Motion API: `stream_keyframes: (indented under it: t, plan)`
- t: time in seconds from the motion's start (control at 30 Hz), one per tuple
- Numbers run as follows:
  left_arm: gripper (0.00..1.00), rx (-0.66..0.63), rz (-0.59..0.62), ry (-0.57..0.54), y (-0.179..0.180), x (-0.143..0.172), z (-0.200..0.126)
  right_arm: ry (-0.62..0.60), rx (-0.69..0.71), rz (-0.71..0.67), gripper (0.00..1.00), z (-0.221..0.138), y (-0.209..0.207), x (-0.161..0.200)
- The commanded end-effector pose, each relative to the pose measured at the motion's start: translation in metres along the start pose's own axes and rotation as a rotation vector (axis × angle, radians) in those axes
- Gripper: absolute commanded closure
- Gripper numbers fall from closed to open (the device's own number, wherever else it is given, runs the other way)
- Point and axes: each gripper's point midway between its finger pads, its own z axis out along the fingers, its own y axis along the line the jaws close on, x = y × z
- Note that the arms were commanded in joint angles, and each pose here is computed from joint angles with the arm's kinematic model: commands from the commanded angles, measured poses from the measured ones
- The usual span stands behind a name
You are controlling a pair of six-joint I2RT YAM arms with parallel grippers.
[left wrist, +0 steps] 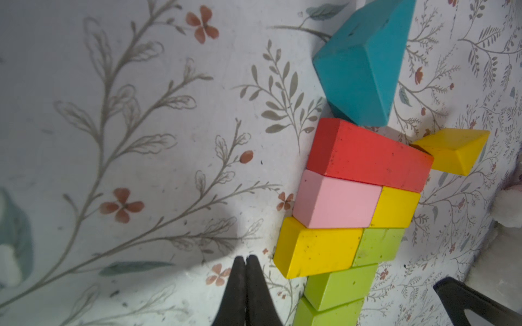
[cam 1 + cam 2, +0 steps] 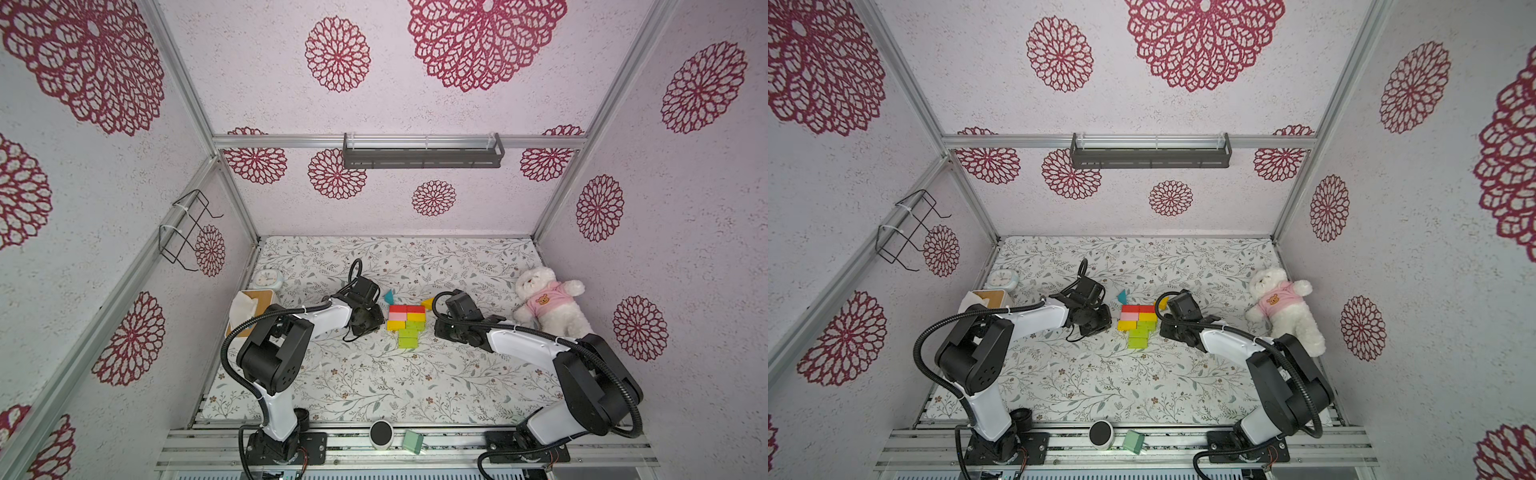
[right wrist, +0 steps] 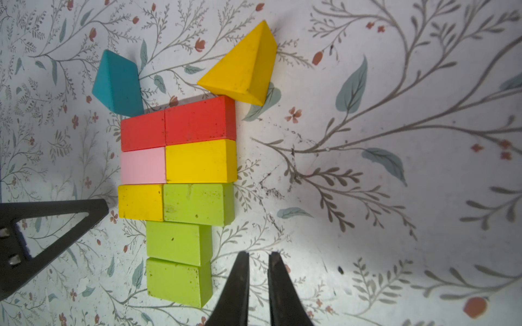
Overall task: Assemble a carrot with building blocks
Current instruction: Adjust the building block at the center of the board.
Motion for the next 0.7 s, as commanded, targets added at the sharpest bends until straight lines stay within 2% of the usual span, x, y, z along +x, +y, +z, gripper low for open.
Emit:
stream_keyframes:
  t: [0.0, 0.67]
  plan:
    - [0.95, 0.031, 0.019, 0.002, -0.011, -0.004, 0.003, -0.014, -0.018, -0.008, 0.82, -0.002, 0.005, -0.007]
    - [0.95, 0.048, 0.038, 0.03, -0.025, 0.002, 0.014, -0.002, -0.003, 0.001, 0.82, -0.002, -0.004, -0.002]
